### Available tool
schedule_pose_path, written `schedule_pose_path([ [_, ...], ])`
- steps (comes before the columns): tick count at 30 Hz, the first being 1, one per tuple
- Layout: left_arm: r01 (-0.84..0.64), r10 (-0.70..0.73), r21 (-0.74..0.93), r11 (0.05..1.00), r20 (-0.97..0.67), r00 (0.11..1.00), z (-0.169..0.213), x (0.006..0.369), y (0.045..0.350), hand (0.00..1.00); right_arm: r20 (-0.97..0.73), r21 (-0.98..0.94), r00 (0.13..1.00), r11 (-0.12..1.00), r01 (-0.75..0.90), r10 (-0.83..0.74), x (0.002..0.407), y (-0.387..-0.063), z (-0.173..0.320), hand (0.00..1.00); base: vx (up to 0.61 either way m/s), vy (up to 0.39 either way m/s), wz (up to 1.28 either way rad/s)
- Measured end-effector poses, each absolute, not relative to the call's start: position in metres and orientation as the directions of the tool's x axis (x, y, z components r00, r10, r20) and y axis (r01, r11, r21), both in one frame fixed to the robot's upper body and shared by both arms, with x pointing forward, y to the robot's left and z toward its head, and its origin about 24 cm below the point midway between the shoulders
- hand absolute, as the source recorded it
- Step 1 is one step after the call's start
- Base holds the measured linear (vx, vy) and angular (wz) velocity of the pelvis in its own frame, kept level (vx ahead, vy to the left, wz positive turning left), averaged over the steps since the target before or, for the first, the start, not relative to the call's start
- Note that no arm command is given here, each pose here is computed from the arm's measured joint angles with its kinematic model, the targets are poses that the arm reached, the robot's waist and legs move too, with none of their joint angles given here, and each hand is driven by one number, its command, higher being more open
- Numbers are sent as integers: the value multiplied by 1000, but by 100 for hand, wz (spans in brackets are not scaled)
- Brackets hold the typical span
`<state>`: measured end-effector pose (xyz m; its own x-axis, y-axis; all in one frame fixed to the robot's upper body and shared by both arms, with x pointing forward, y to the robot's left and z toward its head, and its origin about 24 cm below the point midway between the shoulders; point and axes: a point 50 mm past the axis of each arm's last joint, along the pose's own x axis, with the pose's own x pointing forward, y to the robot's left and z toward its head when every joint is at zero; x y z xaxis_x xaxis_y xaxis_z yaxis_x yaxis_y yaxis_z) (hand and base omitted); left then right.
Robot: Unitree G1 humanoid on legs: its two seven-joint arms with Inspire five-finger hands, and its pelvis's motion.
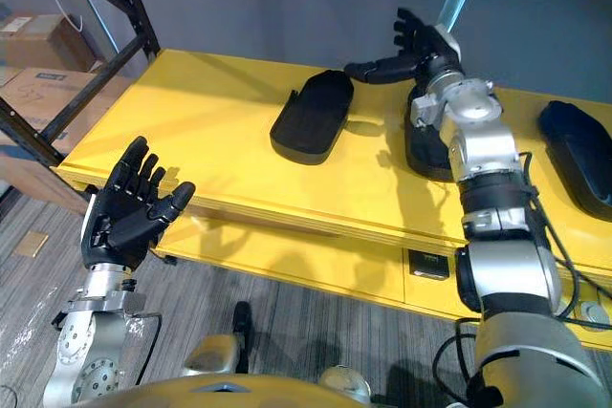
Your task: Walk over and take three plastic housings, then place them on the shelf
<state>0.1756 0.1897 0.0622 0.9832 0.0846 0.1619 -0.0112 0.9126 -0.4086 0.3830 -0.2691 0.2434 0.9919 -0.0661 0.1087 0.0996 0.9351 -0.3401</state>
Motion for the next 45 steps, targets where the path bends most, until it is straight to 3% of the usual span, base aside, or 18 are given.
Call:
schedule_pose_path([
  [5,-20,95,-415,910,161,982,63,176,190,100,94,-316,989,939,138,-114,386,-270,269,100,-3,-30,0],
  [14,-3,121,-431,902,247,961,79,192,188,100,-33,-203,984,965,165,-175,388,-271,263,100,5,-37,-4],
  [21,-20,153,-439,898,269,951,86,195,190,100,-36,-110,983,978,176,-181,390,-264,272,100,-2,-46,-4],
  [37,-42,183,-430,902,294,938,94,196,196,100,1,-66,989,987,149,-149,390,-257,280,100,-2,-3,0],
  [45,-31,177,-433,901,301,937,96,198,193,100,39,-88,998,995,53,-50,396,-229,279,100,0,0,0],
])
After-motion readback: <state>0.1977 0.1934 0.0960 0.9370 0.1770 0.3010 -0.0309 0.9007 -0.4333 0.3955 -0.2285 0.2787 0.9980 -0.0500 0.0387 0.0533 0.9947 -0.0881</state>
